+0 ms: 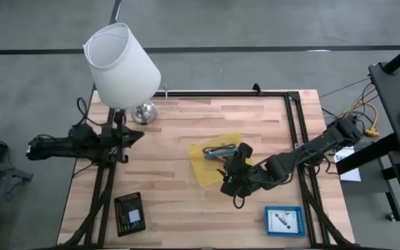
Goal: Pick and place items into bin
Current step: Return to Home Position
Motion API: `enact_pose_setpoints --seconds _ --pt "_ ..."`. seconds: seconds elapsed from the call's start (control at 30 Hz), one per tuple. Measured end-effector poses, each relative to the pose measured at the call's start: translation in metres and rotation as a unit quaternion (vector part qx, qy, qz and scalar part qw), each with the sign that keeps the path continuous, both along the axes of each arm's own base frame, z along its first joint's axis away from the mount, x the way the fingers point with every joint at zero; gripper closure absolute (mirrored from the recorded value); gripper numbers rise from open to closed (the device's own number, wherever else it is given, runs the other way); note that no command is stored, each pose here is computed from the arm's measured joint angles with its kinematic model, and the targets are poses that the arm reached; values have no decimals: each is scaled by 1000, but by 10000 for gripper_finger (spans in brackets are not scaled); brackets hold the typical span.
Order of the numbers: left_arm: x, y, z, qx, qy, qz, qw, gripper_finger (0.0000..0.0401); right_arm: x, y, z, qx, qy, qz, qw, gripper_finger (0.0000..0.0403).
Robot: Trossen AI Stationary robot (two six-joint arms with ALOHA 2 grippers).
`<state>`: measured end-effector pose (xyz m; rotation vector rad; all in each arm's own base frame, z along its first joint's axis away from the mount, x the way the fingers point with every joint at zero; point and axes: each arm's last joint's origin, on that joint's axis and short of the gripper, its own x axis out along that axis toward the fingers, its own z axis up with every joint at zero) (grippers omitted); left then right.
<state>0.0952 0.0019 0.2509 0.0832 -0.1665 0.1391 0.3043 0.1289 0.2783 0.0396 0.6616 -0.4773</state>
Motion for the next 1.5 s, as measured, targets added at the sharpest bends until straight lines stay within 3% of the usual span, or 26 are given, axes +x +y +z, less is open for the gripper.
enact_pose_setpoints --seconds 0.17,0.23,0.33,0.5,0.6,0.7,0.9,1.0,1.17,1.33,1.5 --pt "-14 0 -21 -7 -29 -13 999 401 1 0 -4 12 -13 -7 1000 202" --pt "-9 0 -31 -7 1 -13 1000 401 3 1 -8 20 -29 -3 999 210" --pt "-6 -1 -30 -5 6 -19 1000 401 13 2 -13 63 -73 44 994 224" --pt "-3 -1 -34 -5 27 -18 999 401 34 -14 -28 191 -148 191 952 249" --pt "-5 -1 -32 -5 14 -18 1000 401 43 -38 -40 236 -184 234 925 267" --pt "-10 -1 -29 -6 -9 -18 1000 401 47 -69 -48 210 -218 241 922 291" --pt "-9 -1 -27 -5 -8 -17 1000 401 39 -128 -40 65 -258 227 937 361" --pt "-9 -1 -31 -5 7 -15 1000 401 23 -154 -35 48 -265 206 941 388" --pt "-10 0 -29 -8 -2 2 1000 401 -24 -176 -33 37 -279 172 944 394" --pt "-10 1 -29 -10 0 14 1000 401 -82 -165 -39 25 -302 179 936 394" --pt "-9 1 -33 -9 22 13 1000 401 -131 -150 -61 48 -332 190 923 394"
